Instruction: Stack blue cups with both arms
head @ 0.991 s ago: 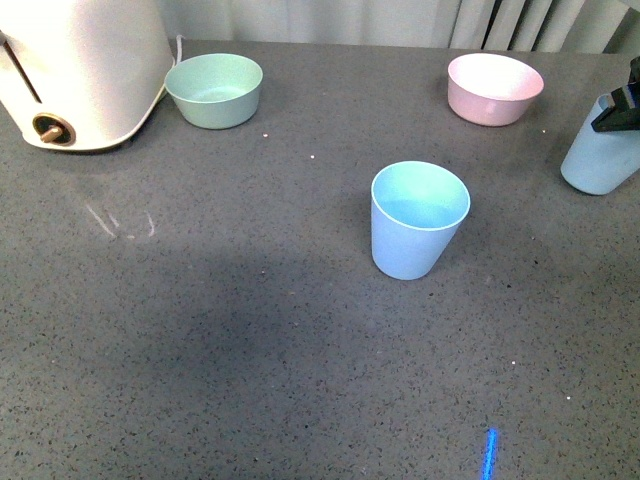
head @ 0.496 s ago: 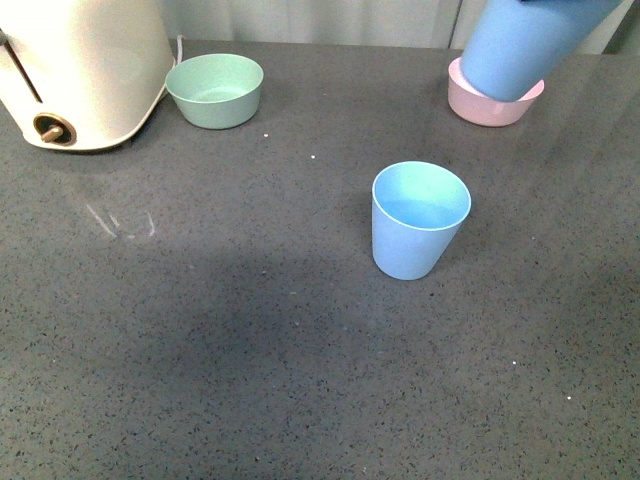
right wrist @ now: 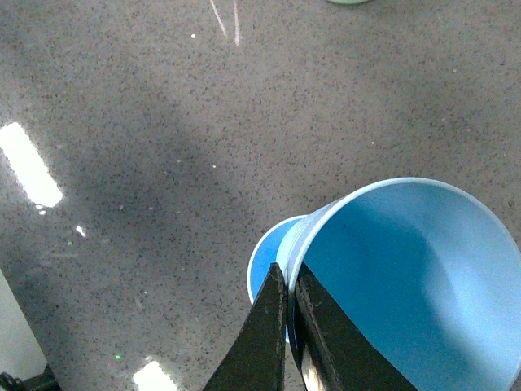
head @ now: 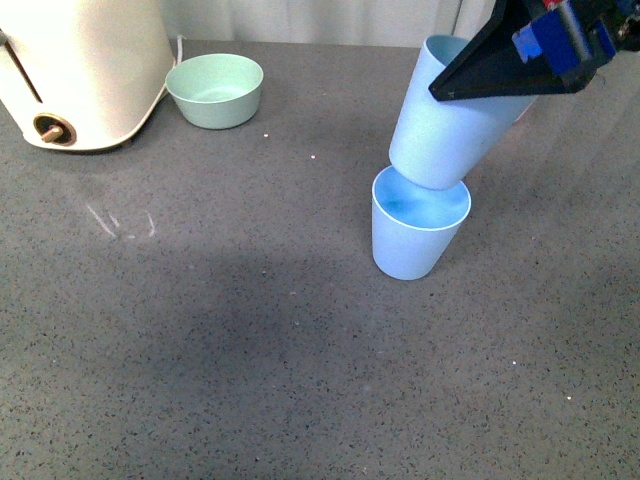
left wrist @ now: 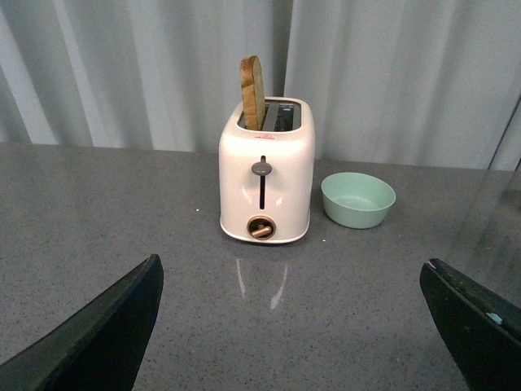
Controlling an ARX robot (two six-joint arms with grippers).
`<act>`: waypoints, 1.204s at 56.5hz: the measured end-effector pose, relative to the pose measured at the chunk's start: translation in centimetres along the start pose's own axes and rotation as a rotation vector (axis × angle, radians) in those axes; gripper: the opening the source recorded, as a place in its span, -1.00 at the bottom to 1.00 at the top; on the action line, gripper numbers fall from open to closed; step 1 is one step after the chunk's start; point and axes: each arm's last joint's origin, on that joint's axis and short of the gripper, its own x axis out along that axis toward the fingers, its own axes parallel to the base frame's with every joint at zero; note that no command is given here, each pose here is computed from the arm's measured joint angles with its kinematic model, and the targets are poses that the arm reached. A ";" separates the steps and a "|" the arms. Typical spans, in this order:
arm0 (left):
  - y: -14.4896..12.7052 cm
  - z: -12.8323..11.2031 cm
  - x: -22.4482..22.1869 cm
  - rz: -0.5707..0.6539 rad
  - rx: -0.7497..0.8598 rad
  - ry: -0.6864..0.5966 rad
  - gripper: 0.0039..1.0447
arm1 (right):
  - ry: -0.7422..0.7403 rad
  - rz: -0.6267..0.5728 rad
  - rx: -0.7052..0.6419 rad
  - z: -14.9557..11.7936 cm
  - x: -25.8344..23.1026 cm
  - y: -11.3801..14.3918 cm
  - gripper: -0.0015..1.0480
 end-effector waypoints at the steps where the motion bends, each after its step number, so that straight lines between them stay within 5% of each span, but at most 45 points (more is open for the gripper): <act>1: 0.0 0.0 0.0 0.000 0.000 0.000 0.84 | 0.002 0.001 -0.001 0.0 0.0 0.0 -0.97; 22: 0.0 0.0 0.0 0.000 0.000 0.000 0.84 | 0.037 -0.005 -0.018 -0.9 1.4 0.9 -0.94; 36: 0.0 0.0 0.0 0.000 0.000 0.000 0.84 | -0.071 -0.079 0.034 -0.9 0.0 -0.2 0.10; 47: 0.0 0.0 0.0 0.000 0.000 0.000 0.84 | -0.383 -0.352 0.199 -3.2 -8.9 -2.0 0.85; 55: 0.0 0.0 0.0 0.000 0.000 0.000 0.84 | -0.522 -0.510 0.333 -5.8 -12.7 -1.7 0.78; 62: 0.0 0.0 0.0 0.000 0.000 0.000 0.84 | -0.667 -0.875 0.352 -8.8 -12.4 -0.6 0.28; 68: 0.0 0.0 0.0 0.000 0.000 0.000 0.84 | -0.674 -0.879 0.352 -10.9 -12.0 1.0 -0.11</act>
